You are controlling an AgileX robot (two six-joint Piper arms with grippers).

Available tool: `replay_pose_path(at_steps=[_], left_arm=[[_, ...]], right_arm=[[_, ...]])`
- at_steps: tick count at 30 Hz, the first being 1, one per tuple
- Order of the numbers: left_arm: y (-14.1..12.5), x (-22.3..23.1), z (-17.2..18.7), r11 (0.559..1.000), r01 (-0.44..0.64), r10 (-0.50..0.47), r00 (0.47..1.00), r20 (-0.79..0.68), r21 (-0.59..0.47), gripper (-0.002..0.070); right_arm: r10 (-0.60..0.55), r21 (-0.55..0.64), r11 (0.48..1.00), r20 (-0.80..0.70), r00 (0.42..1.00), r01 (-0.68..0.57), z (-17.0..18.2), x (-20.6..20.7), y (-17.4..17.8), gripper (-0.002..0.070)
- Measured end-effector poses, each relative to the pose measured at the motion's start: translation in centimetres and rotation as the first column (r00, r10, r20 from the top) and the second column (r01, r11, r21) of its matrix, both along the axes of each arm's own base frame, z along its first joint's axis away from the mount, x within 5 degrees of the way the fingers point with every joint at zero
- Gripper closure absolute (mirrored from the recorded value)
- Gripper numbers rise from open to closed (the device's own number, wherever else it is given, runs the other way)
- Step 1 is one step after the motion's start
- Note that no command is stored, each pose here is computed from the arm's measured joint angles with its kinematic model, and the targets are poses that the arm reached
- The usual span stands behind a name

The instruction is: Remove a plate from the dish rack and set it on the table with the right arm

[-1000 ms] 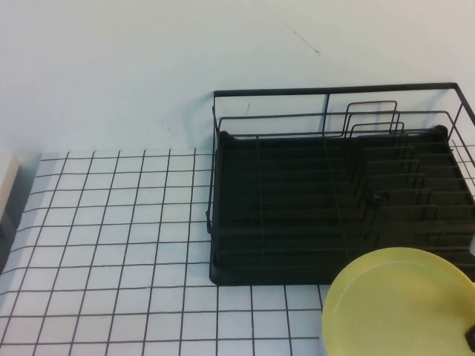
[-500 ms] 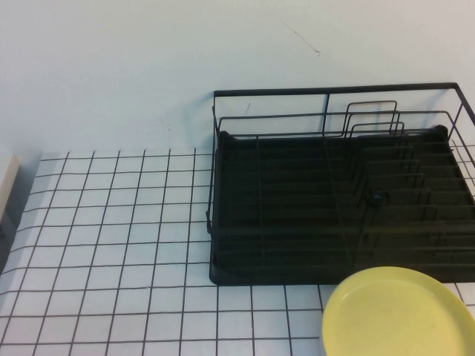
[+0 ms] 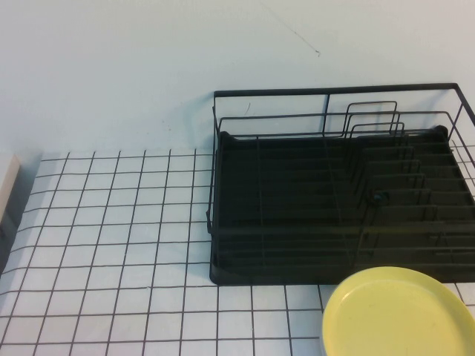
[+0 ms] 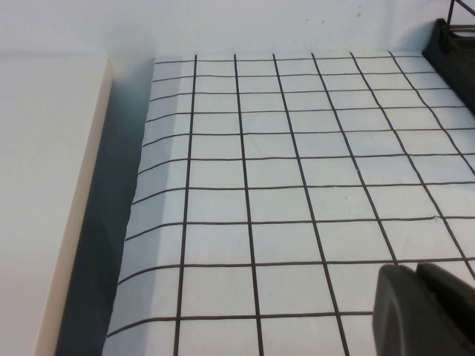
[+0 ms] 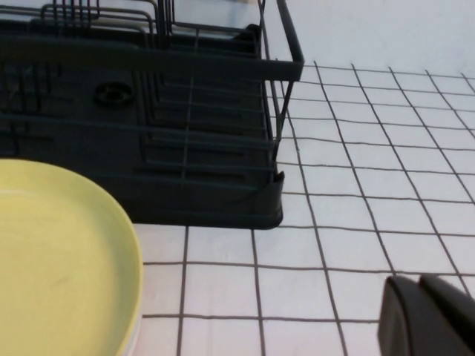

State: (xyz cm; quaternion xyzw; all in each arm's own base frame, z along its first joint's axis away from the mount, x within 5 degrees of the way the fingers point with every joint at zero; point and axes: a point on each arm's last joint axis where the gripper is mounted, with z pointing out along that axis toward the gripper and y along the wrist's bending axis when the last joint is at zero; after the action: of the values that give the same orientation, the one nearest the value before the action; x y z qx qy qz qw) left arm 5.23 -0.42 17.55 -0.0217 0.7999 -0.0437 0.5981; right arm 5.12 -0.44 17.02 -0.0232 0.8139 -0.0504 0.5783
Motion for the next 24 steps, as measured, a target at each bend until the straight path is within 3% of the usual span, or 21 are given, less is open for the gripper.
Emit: replay_pose_path(at_steps=[6,24], left_arm=[[0.00,0.00,0.00,1.000,0.000,0.000,1.000,0.000,0.000,0.0678],[0.00,0.00,0.00,1.000,0.000,0.000,1.000,0.000,0.000,0.0678]], right_arm=[[-0.054,0.014,0.998,0.001,0.999,0.054,0.00,-0.03,-0.25,0.0678],[-0.059,0.014,0.998,0.001,0.998,0.059,0.00,-0.03,-0.27,0.0678]])
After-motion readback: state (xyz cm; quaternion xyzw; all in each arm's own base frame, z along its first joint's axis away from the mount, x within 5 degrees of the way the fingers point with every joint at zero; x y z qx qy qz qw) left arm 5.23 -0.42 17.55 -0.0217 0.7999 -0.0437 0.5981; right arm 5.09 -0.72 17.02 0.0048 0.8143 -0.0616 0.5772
